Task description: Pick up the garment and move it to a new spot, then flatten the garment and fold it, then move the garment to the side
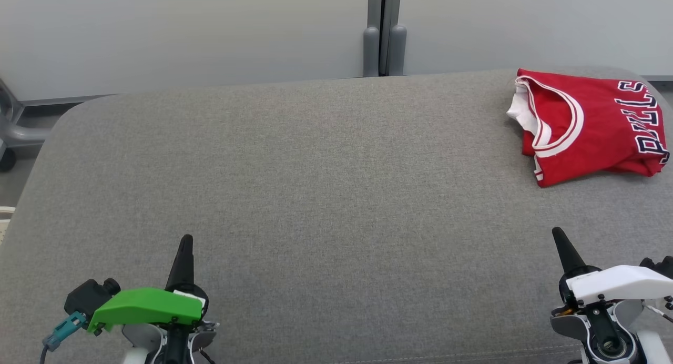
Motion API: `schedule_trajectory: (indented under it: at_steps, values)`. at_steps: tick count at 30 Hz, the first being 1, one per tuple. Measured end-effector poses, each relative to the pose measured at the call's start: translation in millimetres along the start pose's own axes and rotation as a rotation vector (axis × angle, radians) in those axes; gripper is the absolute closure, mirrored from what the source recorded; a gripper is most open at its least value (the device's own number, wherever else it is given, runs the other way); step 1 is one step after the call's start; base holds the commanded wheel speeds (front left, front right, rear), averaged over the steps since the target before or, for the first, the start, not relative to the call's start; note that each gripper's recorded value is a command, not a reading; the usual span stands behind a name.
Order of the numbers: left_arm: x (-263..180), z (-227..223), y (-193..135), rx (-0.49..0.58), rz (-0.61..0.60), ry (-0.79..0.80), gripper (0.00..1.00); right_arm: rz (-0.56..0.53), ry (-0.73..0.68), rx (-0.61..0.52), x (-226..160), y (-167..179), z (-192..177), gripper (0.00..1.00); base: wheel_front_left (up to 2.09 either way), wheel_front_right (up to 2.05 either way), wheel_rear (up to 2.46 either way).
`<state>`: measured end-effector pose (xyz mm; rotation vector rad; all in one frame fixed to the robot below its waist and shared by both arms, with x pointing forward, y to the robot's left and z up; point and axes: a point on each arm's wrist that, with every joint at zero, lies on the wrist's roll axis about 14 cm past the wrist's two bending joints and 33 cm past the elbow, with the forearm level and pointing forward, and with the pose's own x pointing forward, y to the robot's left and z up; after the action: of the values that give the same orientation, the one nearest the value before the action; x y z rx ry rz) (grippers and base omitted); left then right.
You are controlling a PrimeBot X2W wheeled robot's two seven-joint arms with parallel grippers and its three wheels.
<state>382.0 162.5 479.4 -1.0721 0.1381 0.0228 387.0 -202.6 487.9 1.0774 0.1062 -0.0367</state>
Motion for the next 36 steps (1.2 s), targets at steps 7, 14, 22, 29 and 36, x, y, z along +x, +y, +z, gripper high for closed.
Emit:
schedule_trajectory:
  at_steps: [7, 14, 22, 29, 36]
  values:
    - [2, 1, -4, -0.066, -0.013, -0.005, 1.0, 0.0, -0.009, 0.069, -1, -2, 5, 1.0, 0.0, 0.0, 0.0]
    - [5, 0, -9, -0.142, -0.024, -0.005, 1.0, 0.003, -0.021, 0.142, -2, -4, 12, 1.0, 0.0, 0.0, 0.0]
    - [8, 2, -13, -0.209, -0.039, -0.01, 1.0, 0.01, -0.035, 0.21, -2, -5, 19, 1.0, 0.0, 0.0, 0.0]
    - [10, 2, -16, -0.259, -0.051, -0.01, 1.0, 0.021, -0.045, 0.267, -2, -5, 24, 1.0, 0.0, 0.0, 0.0]
    - [11, 2, -20, -0.315, -0.062, -0.015, 1.0, 0.032, -0.058, 0.32, -3, -5, 30, 1.0, 0.0, 0.0, 0.0]
